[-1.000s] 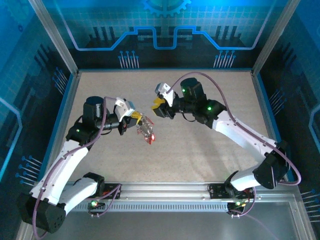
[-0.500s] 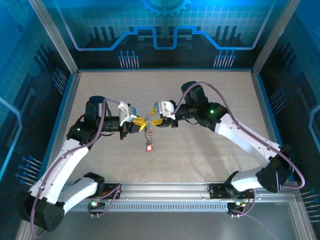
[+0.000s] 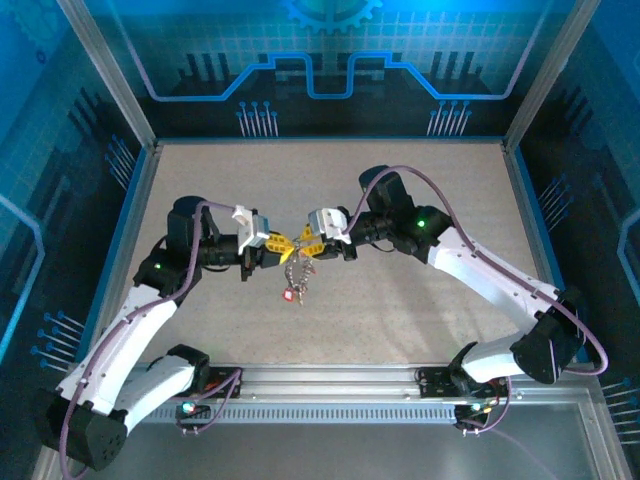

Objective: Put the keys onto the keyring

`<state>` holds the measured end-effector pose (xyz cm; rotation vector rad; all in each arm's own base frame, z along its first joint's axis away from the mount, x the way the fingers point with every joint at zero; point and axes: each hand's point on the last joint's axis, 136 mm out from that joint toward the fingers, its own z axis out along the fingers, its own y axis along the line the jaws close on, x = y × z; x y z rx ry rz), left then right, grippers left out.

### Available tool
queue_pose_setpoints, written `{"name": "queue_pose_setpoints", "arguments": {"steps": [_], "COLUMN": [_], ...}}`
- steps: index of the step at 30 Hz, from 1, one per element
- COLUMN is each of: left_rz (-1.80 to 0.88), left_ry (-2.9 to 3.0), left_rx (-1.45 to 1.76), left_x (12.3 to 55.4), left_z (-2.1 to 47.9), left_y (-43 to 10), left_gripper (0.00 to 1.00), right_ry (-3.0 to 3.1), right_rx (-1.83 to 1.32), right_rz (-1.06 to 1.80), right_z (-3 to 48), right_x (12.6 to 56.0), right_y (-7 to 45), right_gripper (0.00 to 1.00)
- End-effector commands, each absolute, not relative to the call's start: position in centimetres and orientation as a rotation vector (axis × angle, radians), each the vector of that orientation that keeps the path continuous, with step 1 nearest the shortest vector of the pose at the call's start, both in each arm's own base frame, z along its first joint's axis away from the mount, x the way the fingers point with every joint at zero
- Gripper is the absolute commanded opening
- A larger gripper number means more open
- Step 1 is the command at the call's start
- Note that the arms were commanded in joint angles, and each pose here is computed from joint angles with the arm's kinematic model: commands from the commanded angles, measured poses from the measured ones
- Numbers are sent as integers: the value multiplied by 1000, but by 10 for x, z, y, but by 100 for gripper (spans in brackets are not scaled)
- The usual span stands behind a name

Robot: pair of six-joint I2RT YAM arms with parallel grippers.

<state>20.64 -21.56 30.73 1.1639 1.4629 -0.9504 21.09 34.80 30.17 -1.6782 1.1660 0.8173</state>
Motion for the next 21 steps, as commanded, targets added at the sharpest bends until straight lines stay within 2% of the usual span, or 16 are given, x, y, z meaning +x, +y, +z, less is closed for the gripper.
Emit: {"name": "queue_pose_setpoints", "arguments": {"steps": [1, 7, 11, 18, 19, 20, 21], "left_rz": [-983, -994, -984, -924, -908, -887, -867], "left_ry": [1346, 1346, 1345, 1383, 1401, 1433, 1459], "left_rx": [1186, 1170, 1158, 1131, 1125, 1116, 1115], "left_x": [195, 197, 199, 202, 203, 205, 207], "left_z": [324, 321, 320, 315, 313, 309, 306], "left_y": [-220, -221, -220, -215, -214, -212, -210], "left_gripper": [0, 0, 0, 0, 8, 22, 31], "right_ry": [1138, 1109, 1104, 1117, 1122, 1127, 1138], "right_rx": [-1708, -1686, -1680, -1683, -1684, -1688, -1697], "right_rz": [853, 851, 842, 810, 806, 801, 797], "right_z": [301, 307, 306, 303, 302, 302, 301], "right_x": [196, 195, 197, 199, 200, 200, 200], "right_y": [350, 354, 355, 353, 353, 353, 352], "right_gripper": [22, 23, 12, 0, 0, 0, 0]}}
